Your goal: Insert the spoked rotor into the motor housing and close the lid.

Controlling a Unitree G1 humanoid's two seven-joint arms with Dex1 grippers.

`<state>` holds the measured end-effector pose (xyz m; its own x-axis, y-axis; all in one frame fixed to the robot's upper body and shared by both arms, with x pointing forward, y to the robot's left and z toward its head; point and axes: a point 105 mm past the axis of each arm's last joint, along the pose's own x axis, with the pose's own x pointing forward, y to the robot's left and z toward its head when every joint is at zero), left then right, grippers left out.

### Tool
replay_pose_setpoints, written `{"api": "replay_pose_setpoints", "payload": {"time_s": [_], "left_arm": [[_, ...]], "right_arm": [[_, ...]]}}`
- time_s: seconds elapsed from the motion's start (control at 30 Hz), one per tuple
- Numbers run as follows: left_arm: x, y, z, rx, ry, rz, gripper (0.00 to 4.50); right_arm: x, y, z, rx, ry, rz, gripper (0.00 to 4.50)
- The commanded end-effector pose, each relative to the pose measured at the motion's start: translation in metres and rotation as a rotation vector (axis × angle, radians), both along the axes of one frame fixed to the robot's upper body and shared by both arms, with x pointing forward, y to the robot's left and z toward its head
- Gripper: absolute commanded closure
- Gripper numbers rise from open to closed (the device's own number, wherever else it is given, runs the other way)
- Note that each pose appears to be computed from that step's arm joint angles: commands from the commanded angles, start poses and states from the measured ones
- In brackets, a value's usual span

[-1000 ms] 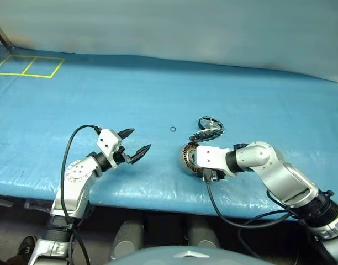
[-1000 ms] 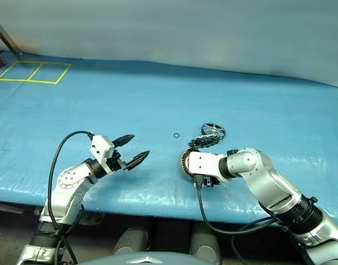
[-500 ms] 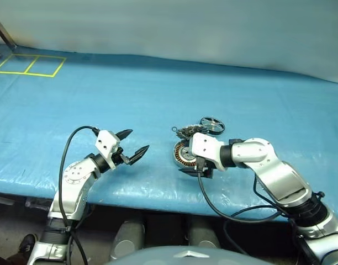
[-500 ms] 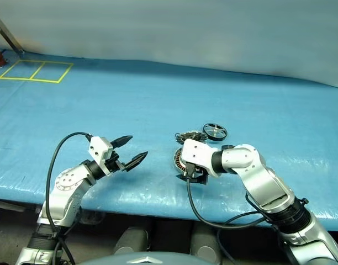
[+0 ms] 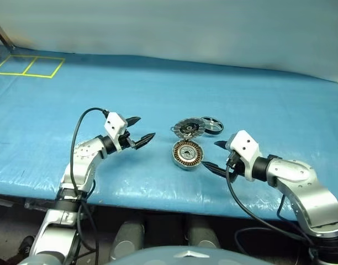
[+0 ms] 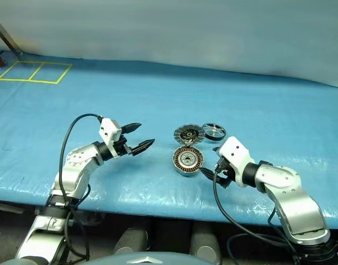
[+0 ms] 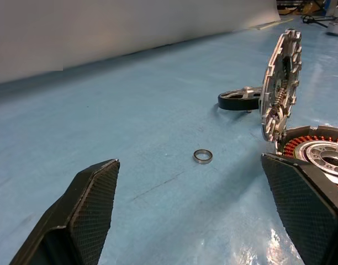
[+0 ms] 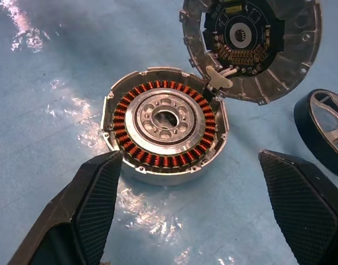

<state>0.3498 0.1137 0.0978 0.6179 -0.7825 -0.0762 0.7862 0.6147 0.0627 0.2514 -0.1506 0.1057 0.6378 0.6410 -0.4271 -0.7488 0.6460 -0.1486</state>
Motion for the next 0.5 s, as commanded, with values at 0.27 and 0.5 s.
{"api": "replay_pose_setpoints", "payload": {"time_s": [0.27,0.5], "left_arm": [[0.043,-0.032,-0.020,0.095,0.099,-0.040,0.00],[0.049,-0.061,-0.029,0.178,0.091,-0.105,0.00]], "right_arm": [[-0.004,0.011,0.005,0.040,-0.081,-0.033,0.34],[-0.009,0.014,0.000,0.048,-0.085,-0.059,0.34]]}}
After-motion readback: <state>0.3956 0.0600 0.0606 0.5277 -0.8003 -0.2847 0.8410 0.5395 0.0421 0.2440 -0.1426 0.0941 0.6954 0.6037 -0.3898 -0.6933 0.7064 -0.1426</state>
